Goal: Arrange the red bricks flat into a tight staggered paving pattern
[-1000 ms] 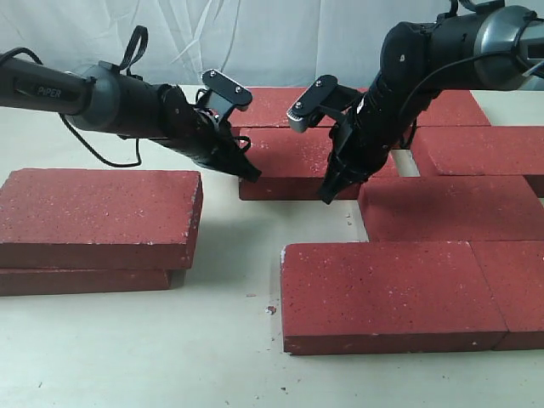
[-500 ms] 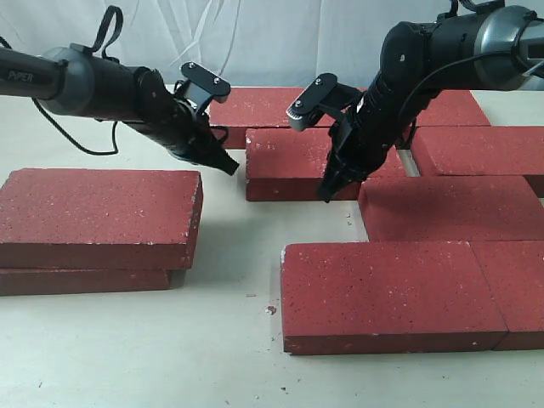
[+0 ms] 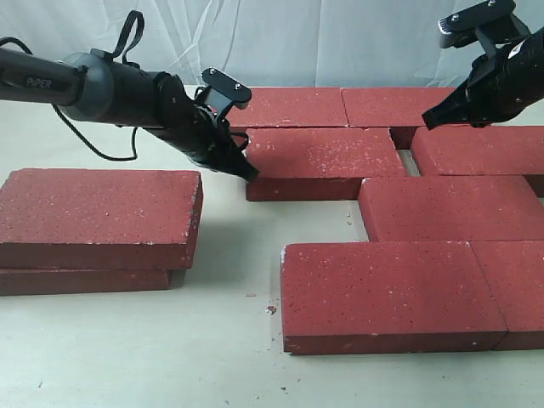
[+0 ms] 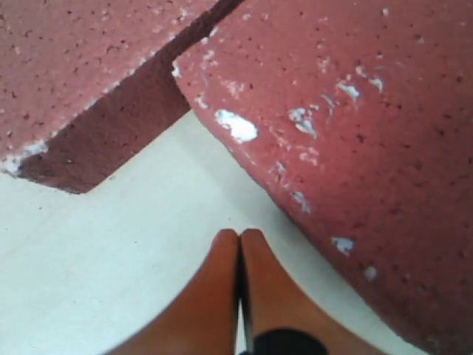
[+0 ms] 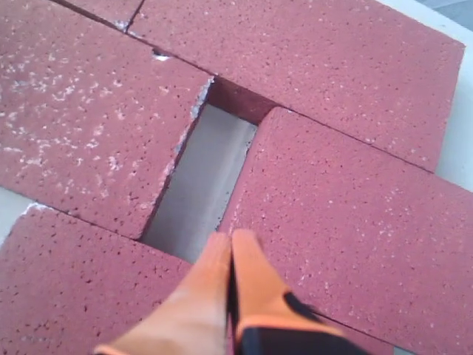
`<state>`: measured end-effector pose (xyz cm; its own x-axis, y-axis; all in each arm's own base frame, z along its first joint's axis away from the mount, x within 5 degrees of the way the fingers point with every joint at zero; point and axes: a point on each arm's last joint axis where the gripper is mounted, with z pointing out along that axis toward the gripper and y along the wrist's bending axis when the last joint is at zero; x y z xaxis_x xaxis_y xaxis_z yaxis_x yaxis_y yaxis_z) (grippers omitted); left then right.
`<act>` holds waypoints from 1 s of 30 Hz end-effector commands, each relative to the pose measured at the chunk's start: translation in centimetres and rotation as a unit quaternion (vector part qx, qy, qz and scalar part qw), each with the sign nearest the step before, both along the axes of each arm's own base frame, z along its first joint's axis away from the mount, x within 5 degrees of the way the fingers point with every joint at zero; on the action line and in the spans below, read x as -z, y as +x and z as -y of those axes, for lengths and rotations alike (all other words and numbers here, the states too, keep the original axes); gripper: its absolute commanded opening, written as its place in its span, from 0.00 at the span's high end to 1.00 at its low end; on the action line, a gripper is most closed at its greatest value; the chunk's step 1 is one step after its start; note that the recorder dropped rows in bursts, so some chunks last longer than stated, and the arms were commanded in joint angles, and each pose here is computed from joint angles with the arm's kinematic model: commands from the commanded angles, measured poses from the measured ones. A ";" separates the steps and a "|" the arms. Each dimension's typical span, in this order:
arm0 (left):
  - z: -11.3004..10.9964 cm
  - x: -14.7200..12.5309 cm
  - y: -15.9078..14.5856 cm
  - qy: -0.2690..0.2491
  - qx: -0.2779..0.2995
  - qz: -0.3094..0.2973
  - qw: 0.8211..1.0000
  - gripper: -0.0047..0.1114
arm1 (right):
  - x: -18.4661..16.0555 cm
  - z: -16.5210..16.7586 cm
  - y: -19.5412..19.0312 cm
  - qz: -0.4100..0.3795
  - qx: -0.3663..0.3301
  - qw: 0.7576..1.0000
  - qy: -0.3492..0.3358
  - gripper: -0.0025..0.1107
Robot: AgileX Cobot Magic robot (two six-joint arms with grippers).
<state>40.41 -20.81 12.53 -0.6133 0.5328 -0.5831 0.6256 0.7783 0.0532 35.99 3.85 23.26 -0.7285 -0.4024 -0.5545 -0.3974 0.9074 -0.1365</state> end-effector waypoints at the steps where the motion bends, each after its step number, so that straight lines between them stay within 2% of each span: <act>1: 1.6 0.0 -0.3 -0.017 0.001 0.003 1.000 0.96 | -0.3 0.3 -0.3 0.019 0.010 1.000 0.007 0.99; 8: 4.4 -0.4 -0.6 -0.054 0.001 0.010 0.999 0.96 | -0.3 0.3 -0.3 0.022 0.011 1.000 0.009 0.99; 14: 5.1 1.9 -0.2 -0.045 0.006 -0.013 0.999 0.96 | -0.3 0.3 -0.2 0.025 0.012 1.000 0.009 0.99; 19: 5.4 1.9 -0.1 -0.045 0.008 -0.012 0.999 0.96 | -0.4 0.3 -0.2 0.028 0.012 1.000 0.009 0.99; 30: 7.6 1.7 -1.4 -0.046 0.037 -0.006 0.998 0.96 | -0.4 0.3 -0.2 0.029 0.012 0.999 0.009 0.99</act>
